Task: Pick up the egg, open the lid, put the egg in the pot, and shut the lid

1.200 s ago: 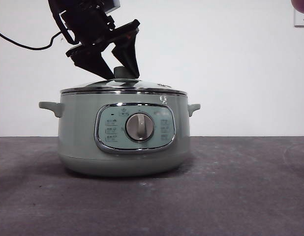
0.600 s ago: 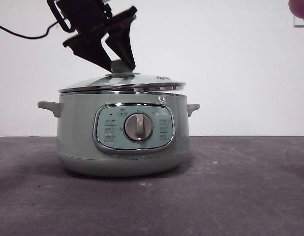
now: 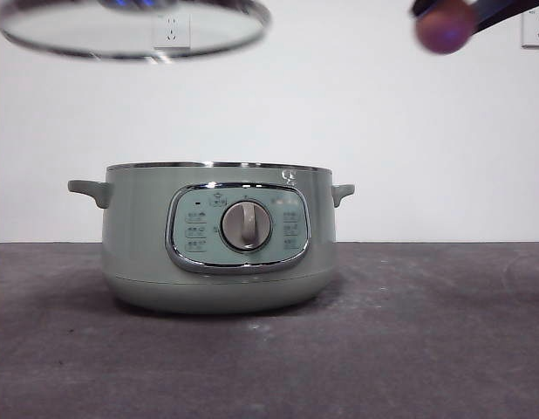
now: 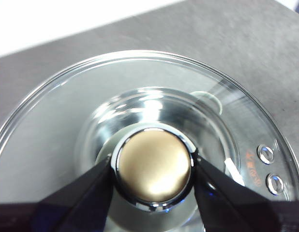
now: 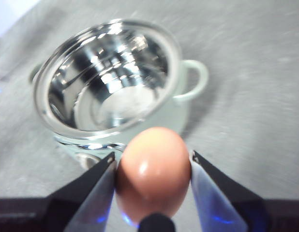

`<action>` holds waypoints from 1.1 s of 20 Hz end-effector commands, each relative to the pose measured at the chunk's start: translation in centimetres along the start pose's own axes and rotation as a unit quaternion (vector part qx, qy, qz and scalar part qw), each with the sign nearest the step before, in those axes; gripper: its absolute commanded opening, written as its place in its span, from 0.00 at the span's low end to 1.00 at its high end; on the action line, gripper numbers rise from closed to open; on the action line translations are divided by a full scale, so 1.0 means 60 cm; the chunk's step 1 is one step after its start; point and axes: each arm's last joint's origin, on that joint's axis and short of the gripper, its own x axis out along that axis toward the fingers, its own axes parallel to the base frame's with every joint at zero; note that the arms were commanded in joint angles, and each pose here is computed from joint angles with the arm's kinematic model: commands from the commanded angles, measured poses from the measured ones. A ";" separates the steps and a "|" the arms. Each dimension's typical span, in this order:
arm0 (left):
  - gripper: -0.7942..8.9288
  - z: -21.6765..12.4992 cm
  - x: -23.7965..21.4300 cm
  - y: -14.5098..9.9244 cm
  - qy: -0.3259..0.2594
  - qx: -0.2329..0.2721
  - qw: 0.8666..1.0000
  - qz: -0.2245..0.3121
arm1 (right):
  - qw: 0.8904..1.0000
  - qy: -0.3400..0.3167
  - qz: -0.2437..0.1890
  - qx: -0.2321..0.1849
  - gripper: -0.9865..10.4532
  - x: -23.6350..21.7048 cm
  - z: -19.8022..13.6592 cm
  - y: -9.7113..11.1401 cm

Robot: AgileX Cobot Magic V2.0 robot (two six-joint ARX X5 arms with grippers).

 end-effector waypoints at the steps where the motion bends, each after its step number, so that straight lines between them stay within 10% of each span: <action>1: 0.07 -0.003 -0.062 -0.004 -0.033 0.005 0.999 0.007 | 1.000 0.000 0.018 -0.011 0.07 0.035 0.032 0.015; 10: 0.07 -0.069 -0.205 -0.015 -0.018 -0.002 0.999 0.032 | 0.994 0.069 0.048 -0.070 0.07 0.254 0.121 0.060; 22: 0.07 -0.094 -0.239 -0.018 -0.007 -0.015 0.999 0.030 | 0.978 0.117 0.028 -0.171 0.07 0.449 0.044 0.092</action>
